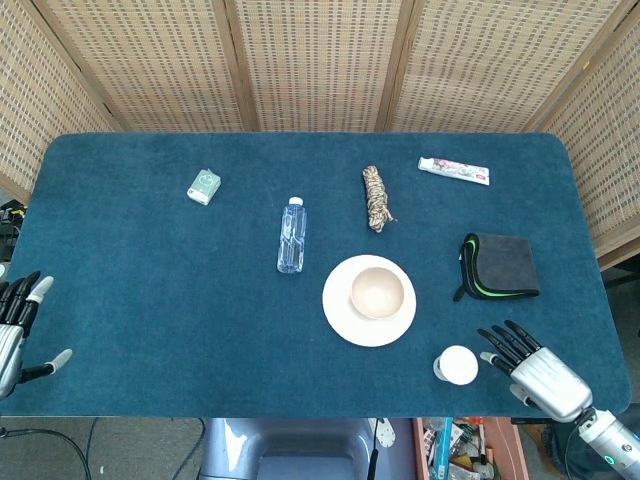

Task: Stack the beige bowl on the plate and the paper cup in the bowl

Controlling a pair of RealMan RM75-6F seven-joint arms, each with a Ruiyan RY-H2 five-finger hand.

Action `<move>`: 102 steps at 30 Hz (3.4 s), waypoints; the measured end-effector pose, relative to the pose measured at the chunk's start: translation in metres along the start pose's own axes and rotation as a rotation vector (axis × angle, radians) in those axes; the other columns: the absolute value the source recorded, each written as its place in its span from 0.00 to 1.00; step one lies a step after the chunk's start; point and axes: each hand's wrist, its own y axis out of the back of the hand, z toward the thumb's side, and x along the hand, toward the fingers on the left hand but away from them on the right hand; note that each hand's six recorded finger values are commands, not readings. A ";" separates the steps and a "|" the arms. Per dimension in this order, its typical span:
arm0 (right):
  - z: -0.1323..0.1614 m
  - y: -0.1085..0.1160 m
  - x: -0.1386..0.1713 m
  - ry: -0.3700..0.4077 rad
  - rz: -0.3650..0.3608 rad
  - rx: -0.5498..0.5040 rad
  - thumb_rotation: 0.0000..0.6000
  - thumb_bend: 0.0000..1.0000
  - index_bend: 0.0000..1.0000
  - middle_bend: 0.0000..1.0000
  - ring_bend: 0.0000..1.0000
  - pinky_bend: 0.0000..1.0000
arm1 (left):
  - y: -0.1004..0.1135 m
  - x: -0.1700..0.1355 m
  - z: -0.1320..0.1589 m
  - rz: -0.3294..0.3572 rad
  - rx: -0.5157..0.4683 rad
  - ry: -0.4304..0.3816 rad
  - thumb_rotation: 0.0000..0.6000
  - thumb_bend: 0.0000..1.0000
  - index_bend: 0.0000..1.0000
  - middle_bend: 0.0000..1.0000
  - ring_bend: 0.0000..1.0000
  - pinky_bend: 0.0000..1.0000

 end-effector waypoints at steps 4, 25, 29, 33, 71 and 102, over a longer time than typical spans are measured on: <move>0.010 -0.008 0.000 0.027 -0.018 -0.024 1.00 0.30 0.23 0.00 0.00 0.00 | -0.001 -0.001 0.001 0.001 0.002 0.001 1.00 0.00 0.00 0.00 0.00 0.00; 0.031 -0.022 -0.037 0.082 -0.006 -0.049 1.00 0.42 0.49 0.00 0.00 0.00 | -0.001 0.001 -0.002 0.002 0.005 0.010 1.00 0.00 0.00 0.00 0.00 0.00; 0.036 -0.021 -0.048 0.093 -0.025 -0.086 1.00 0.52 0.59 0.00 0.00 0.00 | 0.000 0.002 -0.003 0.006 0.005 0.014 1.00 0.00 0.00 0.00 0.00 0.00; 0.042 -0.019 -0.059 0.117 -0.053 -0.121 1.00 0.53 0.64 0.00 0.00 0.00 | 0.000 0.002 -0.004 0.006 0.003 0.019 1.00 0.00 0.00 0.00 0.00 0.00; 0.061 0.102 -0.214 0.044 -0.270 -0.246 1.00 0.54 0.66 0.00 0.00 0.00 | 0.002 0.006 -0.010 -0.003 -0.016 0.032 1.00 0.00 0.00 0.00 0.00 0.00; 0.063 0.057 -0.230 -0.028 -0.180 -0.169 1.00 0.46 0.34 0.00 0.00 0.00 | -0.001 0.006 -0.008 -0.014 -0.013 0.029 1.00 0.00 0.00 0.00 0.00 0.00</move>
